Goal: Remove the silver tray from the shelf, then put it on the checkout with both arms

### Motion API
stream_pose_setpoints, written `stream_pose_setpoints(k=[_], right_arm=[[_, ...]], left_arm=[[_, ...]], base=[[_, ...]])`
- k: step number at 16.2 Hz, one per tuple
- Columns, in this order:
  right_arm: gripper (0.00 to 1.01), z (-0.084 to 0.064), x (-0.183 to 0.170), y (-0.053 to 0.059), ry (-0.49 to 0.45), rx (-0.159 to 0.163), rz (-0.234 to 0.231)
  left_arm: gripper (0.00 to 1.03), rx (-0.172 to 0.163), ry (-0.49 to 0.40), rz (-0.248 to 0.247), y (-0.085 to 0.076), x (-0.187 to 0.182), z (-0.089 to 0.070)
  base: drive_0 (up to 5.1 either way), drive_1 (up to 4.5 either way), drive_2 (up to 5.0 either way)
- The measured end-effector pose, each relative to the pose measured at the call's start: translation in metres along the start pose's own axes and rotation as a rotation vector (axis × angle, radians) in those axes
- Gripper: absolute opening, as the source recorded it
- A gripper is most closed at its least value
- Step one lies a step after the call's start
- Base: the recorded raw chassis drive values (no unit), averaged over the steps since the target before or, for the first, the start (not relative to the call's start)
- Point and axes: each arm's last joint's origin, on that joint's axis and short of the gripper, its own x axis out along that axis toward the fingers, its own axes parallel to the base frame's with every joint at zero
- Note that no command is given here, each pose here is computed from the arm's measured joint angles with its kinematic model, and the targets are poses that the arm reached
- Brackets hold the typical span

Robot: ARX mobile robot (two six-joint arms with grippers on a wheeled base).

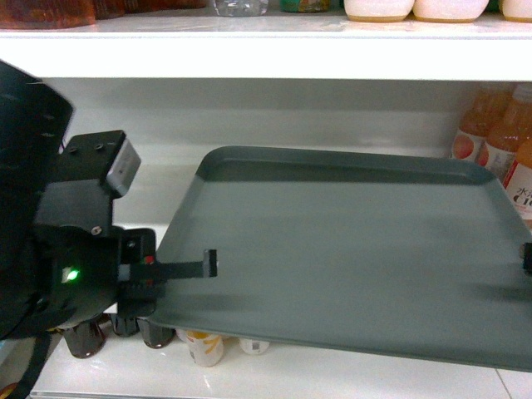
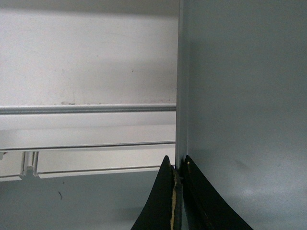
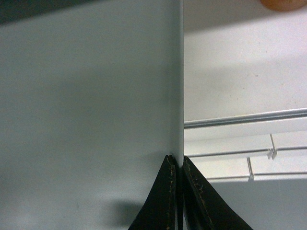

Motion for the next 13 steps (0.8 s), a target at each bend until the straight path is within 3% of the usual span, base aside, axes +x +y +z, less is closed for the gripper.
stream_pose_setpoints(k=[1,5,13], right_arm=[[0.02,-0.0036,-0.0128,0.0019,-0.035,-0.005,0.022],[0.02,-0.0046,-0.0115,0.0017,-0.029,-0.003,0.021],[0.02,-0.0045,-0.0112,0.0016,-0.031,0.0,0.021]], left_arm=[[0.03,-0.008,-0.009,0.0,0.0057,-0.0105,-0.0059],[0.03,-0.009,-0.011,0.0,0.0057,-0.01,-0.0058],[0.03,-0.01,-0.014,0.0,0.0058,-0.0097,-0.0049]], base=[[0.0,0.0,0.0],[0.0,0.0,0.0],[0.0,-4.27,4.3]])
